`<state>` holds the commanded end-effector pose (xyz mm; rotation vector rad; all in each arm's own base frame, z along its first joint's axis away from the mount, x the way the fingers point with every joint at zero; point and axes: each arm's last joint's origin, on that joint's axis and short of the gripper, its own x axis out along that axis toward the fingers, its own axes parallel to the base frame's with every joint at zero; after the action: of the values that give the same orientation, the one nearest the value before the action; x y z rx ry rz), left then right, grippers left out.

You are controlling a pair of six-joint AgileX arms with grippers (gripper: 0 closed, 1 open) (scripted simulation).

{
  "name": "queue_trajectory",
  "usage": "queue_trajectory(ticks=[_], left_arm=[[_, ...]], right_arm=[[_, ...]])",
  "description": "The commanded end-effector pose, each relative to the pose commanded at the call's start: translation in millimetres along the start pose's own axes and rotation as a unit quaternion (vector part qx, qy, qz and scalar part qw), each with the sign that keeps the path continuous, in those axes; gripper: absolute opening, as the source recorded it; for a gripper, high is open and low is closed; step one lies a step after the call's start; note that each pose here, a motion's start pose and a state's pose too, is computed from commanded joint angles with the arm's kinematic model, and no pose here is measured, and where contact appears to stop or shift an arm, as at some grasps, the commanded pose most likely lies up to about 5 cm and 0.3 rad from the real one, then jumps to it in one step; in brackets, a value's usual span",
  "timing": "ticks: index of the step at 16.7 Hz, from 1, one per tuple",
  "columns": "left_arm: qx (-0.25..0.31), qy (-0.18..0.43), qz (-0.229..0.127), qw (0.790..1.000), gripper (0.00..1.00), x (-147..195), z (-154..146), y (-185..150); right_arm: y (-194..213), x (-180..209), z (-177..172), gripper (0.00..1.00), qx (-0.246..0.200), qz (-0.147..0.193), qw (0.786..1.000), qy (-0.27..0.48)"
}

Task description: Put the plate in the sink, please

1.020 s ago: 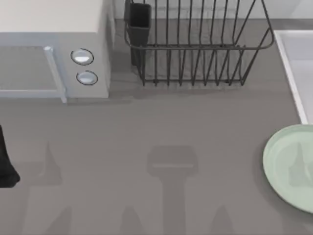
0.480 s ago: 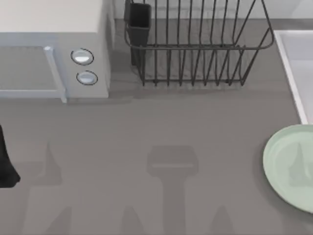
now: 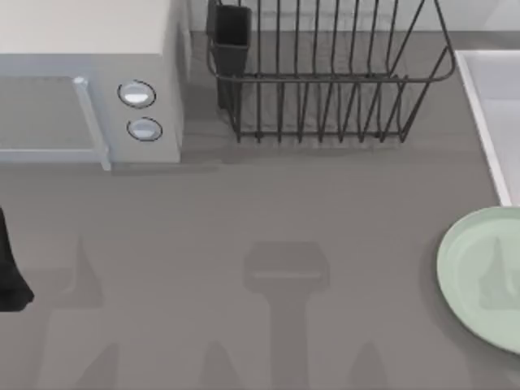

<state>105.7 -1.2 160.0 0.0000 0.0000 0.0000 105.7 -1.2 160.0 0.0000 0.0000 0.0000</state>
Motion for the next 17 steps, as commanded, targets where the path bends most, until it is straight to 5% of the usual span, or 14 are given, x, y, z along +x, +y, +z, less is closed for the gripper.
queue_trajectory(ticks=[5, 10, 13, 17], left_arm=[[0.000, 0.000, 0.000, 1.000, 1.00, 0.0, 0.0, 0.0], [0.000, 0.000, 0.000, 1.000, 1.00, 0.0, 0.0, 0.0], [0.000, 0.000, 0.000, 1.000, 1.00, 0.0, 0.0, 0.0], [0.000, 0.000, 0.000, 1.000, 1.00, 0.0, 0.0, 0.0]], right_arm=[[2.0, 0.7, 10.4, 1.00, 0.009, 0.009, 1.000, 0.028], [11.9, 16.4, 47.5, 1.00, 0.040, 0.038, 0.984, 0.168], [24.1, 43.3, 68.7, 1.00, 0.053, 0.051, 0.953, 0.293], [50.8, 95.6, 79.5, 1.00, 0.054, 0.049, 0.882, 0.465]])
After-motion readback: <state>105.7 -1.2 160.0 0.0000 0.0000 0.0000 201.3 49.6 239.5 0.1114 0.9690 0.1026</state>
